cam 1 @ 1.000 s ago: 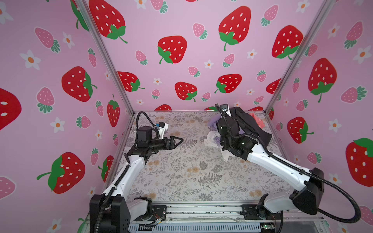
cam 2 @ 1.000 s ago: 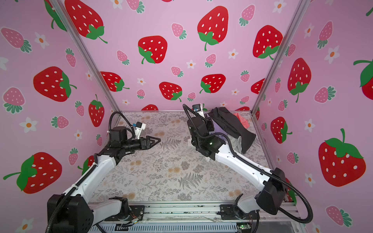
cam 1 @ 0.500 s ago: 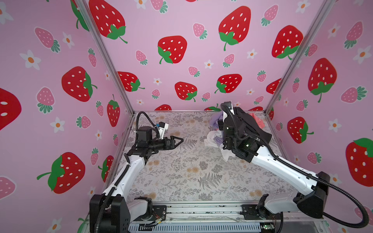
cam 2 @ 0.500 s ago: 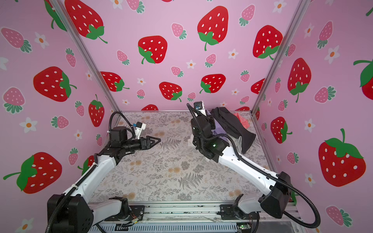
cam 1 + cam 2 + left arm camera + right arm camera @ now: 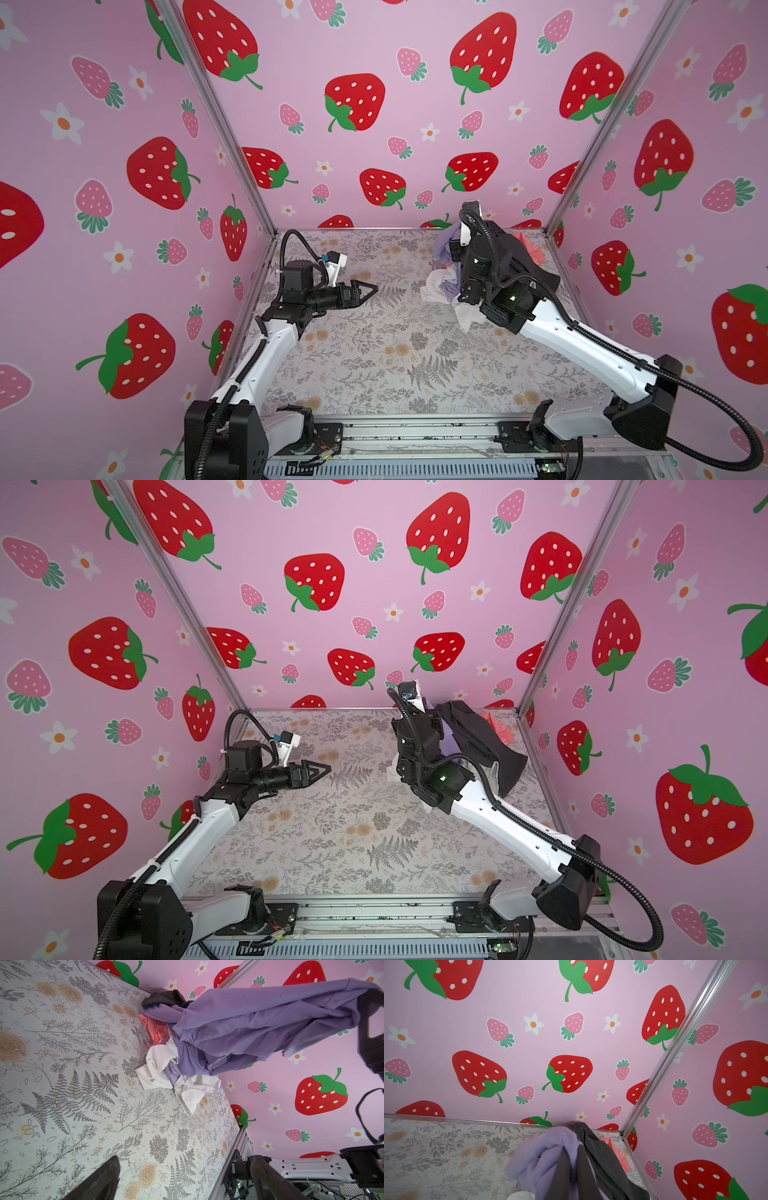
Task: Pick out a specific cloth from the pile
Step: 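Lift the lavender cloth up out of the pile with the right gripper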
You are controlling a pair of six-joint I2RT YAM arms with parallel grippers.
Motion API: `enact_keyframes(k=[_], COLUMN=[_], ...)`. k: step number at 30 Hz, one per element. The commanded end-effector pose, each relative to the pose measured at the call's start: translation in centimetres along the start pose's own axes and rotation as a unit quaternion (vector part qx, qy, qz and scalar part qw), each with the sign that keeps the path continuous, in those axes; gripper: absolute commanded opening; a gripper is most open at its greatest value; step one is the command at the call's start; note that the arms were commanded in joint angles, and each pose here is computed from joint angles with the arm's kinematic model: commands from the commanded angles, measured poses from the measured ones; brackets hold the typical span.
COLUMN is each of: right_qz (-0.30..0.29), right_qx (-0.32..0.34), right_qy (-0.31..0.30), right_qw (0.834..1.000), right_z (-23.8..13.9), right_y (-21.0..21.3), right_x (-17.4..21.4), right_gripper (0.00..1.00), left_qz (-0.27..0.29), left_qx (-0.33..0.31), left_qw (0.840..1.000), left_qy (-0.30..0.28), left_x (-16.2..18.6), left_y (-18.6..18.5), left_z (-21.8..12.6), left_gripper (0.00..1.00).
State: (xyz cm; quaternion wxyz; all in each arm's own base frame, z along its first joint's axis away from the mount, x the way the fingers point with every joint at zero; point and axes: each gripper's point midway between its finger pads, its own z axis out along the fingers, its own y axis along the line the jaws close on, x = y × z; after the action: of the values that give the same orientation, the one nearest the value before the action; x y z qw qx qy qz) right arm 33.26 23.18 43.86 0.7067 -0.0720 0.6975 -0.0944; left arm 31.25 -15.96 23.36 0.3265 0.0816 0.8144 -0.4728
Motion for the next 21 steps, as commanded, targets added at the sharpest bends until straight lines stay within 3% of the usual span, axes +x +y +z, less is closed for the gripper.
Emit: enact_keyframes(k=[1, 21], right_qz=[0.069, 0.105], right_qx=[-0.001, -0.021], right_qy=[-0.057, -0.109], right_qw=[0.996, 0.988], right_z=[-1.4, -2.6], right_y=[-2.2, -3.0], right_x=[-5.2, -9.4], right_gripper=[0.00, 0.00], left_qz=[0.016, 0.019], left_qx=[0.007, 0.009], left_qw=[1.000, 1.000], left_qy=[-0.004, -0.004], left_x=[-0.6, -0.5], left_y=[-0.9, -1.1], left_z=[-0.2, -0.2], left_gripper=[0.99, 0.99])
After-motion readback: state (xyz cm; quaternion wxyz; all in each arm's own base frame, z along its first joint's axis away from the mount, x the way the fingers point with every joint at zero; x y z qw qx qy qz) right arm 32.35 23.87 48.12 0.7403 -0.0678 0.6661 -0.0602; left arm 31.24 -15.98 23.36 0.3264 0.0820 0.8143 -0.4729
